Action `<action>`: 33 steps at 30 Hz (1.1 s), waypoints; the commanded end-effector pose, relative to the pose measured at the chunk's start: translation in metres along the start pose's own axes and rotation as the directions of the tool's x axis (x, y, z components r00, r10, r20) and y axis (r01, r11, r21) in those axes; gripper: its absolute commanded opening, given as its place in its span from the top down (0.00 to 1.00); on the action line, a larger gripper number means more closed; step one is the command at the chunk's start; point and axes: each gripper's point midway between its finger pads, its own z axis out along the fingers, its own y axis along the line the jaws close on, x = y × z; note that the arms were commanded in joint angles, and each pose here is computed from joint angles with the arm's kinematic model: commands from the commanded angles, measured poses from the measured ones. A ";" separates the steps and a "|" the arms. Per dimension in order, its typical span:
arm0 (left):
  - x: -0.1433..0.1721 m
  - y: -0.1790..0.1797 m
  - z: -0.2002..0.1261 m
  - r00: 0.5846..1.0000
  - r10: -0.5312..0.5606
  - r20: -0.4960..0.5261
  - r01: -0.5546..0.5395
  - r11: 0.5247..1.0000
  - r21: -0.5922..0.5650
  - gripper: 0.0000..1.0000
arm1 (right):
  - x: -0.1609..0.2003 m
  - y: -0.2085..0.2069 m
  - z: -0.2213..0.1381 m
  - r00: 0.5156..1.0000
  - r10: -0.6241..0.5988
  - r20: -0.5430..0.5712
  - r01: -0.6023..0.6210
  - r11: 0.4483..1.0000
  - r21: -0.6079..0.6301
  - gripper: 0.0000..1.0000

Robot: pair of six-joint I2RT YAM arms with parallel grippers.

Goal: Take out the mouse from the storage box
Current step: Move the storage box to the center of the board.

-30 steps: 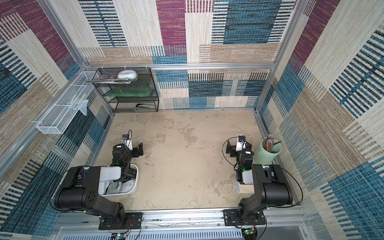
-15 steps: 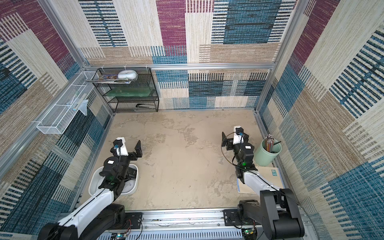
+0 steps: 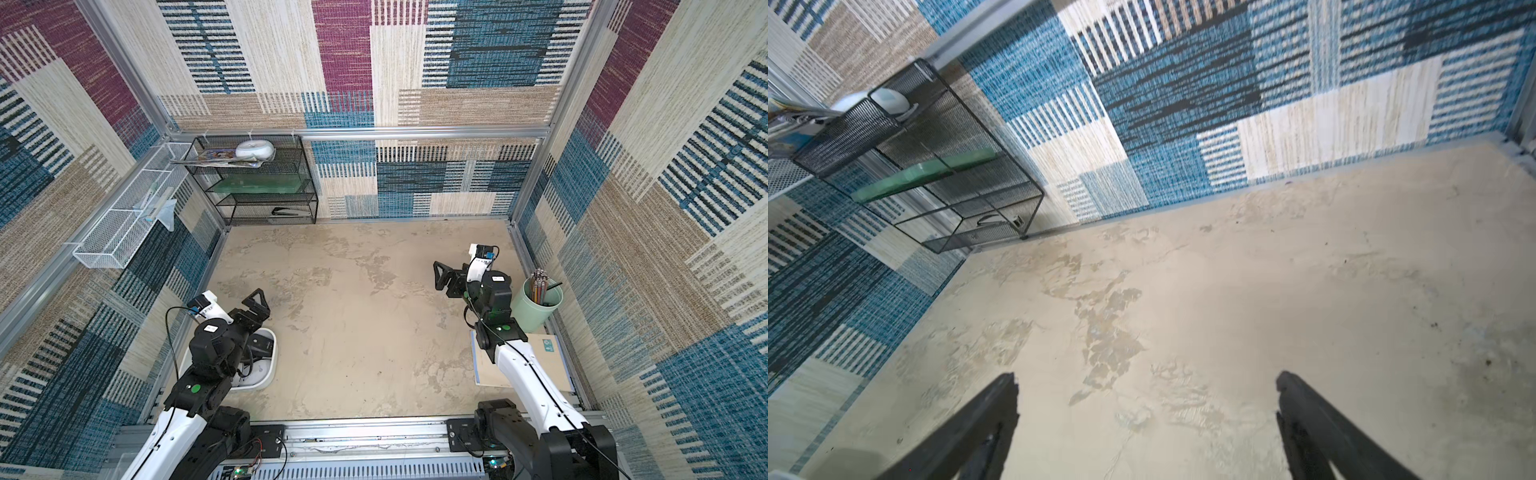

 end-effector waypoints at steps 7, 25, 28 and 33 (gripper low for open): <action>0.062 -0.018 0.001 0.850 0.157 -0.503 -0.189 0.982 -0.013 0.01 | 0.040 0.033 -0.023 0.991 -0.069 -0.113 0.072 0.997 0.025 0.01; 0.105 0.030 0.008 0.736 0.138 -0.662 -0.363 0.907 -0.213 0.01 | 0.119 0.115 -0.025 0.927 -0.303 -0.222 0.296 0.953 -0.065 0.03; 0.112 0.035 0.009 0.719 0.133 -0.682 -0.376 0.900 -0.221 0.01 | 0.134 0.118 -0.024 0.916 -0.309 -0.256 0.299 0.951 -0.078 0.03; 0.126 0.033 0.016 0.699 0.127 -0.704 -0.360 0.913 -0.193 0.02 | 0.146 0.120 -0.023 0.915 -0.295 -0.276 0.279 0.956 -0.094 0.03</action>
